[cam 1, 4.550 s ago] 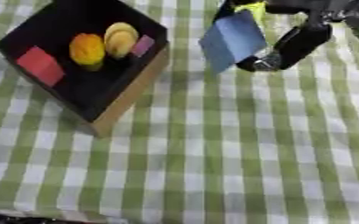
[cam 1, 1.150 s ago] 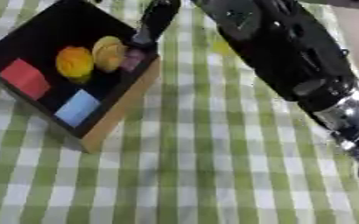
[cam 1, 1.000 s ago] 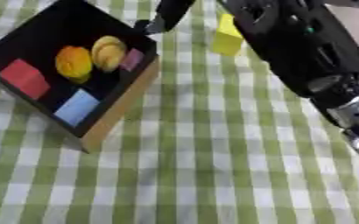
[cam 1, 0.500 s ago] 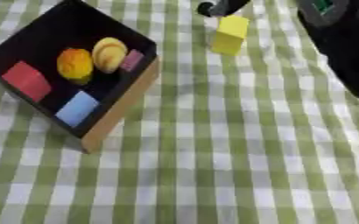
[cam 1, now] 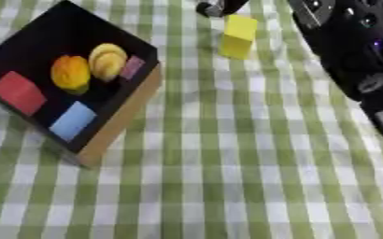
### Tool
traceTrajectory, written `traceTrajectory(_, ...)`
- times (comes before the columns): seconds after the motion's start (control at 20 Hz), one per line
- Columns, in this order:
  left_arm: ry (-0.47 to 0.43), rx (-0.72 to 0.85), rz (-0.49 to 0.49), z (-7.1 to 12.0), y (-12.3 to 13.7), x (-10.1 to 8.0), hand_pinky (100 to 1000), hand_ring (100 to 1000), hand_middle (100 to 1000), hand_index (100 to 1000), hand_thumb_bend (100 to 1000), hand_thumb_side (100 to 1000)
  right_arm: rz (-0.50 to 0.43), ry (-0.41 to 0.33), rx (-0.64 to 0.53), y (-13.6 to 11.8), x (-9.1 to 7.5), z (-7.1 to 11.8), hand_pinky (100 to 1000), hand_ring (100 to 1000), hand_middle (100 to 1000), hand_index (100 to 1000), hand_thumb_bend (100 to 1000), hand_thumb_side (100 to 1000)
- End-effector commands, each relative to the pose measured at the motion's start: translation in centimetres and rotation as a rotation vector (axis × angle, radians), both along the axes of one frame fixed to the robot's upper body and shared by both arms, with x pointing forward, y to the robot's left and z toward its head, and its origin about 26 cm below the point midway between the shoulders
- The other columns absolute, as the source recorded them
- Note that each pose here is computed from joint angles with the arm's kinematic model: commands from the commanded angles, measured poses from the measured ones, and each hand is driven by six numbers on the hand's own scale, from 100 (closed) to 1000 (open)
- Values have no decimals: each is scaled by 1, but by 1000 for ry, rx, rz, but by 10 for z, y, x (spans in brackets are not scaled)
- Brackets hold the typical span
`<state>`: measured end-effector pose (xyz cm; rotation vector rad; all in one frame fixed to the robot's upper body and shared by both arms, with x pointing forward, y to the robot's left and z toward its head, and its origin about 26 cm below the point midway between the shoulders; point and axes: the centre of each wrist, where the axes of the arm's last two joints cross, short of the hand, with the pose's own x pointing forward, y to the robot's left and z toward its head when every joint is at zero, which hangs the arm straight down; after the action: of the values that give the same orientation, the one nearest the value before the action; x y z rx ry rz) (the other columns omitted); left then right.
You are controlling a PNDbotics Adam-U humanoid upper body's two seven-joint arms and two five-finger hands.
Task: Pick up objects on the table and place them in the box.
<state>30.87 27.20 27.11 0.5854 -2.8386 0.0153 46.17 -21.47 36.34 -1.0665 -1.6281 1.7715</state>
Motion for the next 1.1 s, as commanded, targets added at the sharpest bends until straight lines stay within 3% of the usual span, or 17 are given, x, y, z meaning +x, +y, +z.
traceTrajectory(0.05, -31, 15, 15, 8, 4, -4, 787, 795, 759, 812, 341, 693, -46, -27, -9, -8, 3, 6, 882, 908, 746, 912, 335, 276)
traceTrajectory(0.35, -43, 13, 9, 11, 3, -4, 788, 795, 760, 813, 344, 690, -98, 19, -45, -15, 15, -14, 884, 913, 760, 920, 350, 322)
traceTrajectory(0.55, -45, 13, 8, 11, 3, -4, 788, 795, 760, 813, 344, 690, -98, 19, -53, -16, 17, -17, 884, 913, 760, 920, 350, 322)
traceTrajectory(1.1, -40, 23, 30, 11, 7, -5, 787, 797, 761, 813, 338, 694, -131, 68, 22, -50, 12, -18, 889, 915, 760, 921, 277, 382)
